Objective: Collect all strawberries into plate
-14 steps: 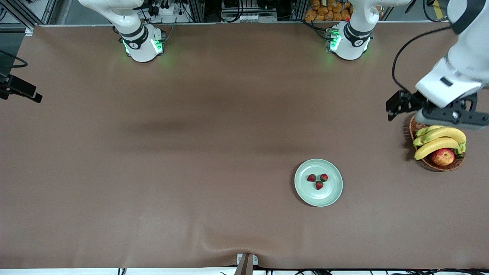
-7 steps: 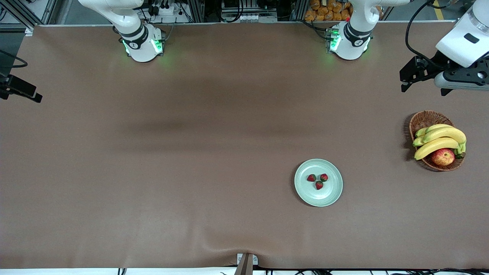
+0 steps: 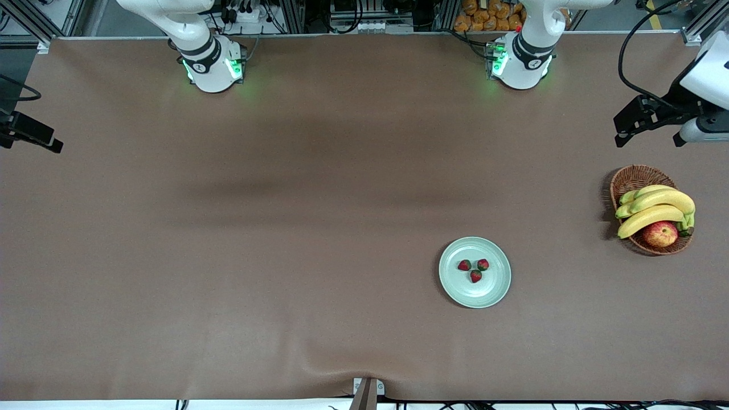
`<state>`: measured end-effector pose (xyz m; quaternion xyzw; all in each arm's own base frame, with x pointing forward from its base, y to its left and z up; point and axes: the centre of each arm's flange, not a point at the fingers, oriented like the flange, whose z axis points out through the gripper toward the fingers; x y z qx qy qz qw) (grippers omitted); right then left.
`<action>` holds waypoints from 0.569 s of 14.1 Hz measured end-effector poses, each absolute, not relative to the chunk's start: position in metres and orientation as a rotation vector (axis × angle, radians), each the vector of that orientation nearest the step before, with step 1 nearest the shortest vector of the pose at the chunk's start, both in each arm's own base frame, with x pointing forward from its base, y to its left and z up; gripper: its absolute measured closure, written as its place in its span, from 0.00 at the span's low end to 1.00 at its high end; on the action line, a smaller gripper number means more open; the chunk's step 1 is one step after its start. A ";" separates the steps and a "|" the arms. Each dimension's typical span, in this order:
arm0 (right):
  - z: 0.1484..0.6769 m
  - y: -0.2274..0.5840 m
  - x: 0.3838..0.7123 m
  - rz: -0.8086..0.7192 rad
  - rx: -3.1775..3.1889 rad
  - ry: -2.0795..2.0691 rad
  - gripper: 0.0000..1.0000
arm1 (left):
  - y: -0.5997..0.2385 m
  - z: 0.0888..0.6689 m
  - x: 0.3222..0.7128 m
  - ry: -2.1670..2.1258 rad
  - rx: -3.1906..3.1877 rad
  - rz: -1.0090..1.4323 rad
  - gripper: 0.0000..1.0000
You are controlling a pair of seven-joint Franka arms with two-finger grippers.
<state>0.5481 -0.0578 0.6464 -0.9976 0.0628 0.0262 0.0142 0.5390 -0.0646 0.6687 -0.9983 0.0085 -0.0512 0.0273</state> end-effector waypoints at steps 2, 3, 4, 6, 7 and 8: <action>0.646 -0.058 0.548 0.081 -3.106 0.195 0.00 | -0.054 0.674 0.540 0.058 -3.080 -0.175 0.00; 0.646 -0.058 0.548 0.081 -3.106 0.195 0.00 | -0.048 0.674 0.541 0.082 -3.081 -0.174 0.00; 0.646 -0.058 0.548 0.081 -3.106 0.195 0.00 | -0.044 0.674 0.541 0.080 -3.089 -0.172 0.00; 0.646 -0.058 0.548 0.081 -3.106 0.195 0.00 | -0.043 0.673 0.542 0.060 -3.102 -0.169 0.00; 0.646 -0.058 0.548 0.081 -3.106 0.195 0.00 | -0.044 0.672 0.542 0.056 -3.103 -0.167 0.00; 0.646 -0.058 0.548 0.081 -3.106 0.195 0.00 | -0.044 0.672 0.543 0.052 -3.104 -0.165 0.00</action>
